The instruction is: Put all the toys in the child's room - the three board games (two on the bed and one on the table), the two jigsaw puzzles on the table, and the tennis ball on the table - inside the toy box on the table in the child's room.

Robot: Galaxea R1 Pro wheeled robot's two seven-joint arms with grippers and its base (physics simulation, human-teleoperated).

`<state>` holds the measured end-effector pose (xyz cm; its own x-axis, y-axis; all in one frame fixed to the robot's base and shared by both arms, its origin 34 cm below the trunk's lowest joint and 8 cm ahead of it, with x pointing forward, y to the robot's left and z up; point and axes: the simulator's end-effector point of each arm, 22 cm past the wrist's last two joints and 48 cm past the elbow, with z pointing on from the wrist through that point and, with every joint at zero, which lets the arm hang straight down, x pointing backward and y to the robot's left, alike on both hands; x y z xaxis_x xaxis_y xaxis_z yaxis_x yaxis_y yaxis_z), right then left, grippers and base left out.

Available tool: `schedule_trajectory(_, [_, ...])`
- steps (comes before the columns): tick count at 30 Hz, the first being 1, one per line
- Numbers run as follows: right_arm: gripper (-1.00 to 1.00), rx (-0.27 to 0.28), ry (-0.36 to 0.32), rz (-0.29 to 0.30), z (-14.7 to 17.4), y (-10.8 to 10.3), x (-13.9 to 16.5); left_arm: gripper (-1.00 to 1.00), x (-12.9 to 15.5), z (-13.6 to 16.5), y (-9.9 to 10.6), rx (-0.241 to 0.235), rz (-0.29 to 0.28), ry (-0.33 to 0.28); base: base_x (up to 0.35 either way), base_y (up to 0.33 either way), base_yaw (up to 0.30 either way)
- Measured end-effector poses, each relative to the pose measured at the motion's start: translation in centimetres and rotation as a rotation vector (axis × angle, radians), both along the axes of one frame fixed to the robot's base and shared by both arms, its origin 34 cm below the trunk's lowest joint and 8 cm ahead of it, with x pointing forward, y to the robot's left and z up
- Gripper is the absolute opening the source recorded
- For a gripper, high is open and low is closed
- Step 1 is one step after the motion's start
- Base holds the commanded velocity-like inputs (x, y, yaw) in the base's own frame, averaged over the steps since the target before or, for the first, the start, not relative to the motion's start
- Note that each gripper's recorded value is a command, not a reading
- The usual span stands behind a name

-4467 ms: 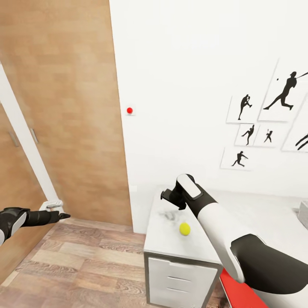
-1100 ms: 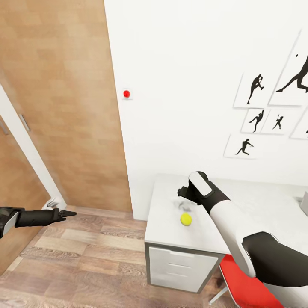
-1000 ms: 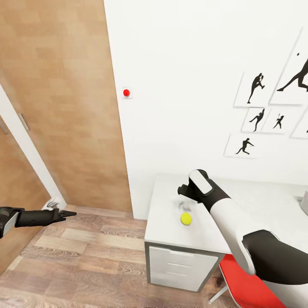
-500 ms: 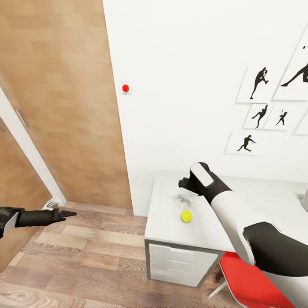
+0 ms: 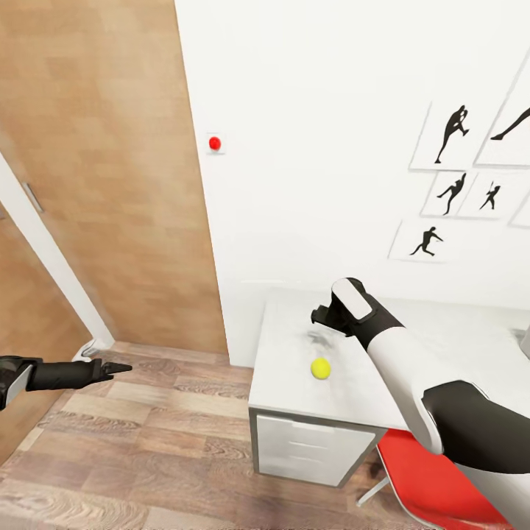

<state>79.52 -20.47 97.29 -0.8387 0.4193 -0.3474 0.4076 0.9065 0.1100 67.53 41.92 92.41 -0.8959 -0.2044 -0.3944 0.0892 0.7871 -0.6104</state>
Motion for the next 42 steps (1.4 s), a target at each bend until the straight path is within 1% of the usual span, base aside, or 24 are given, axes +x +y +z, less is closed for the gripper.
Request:
schedule_trajectory(29, [1.0, -0.001, 0.049, 0.002, -3.2, -0.1, -0.2, 1.0, -0.5, -2.8, 0.0, 0.002, -0.003, 0.051, 0.0, 0.0, 0.0])
schedule_trajectory(42, [1.0, -0.009, 0.064, -0.002, -4.1, -0.9, 0.1, 1.0, -0.7, -3.9, 0.1, 0.001, 0.0, 0.071, 0.0, 0.0, 0.0])
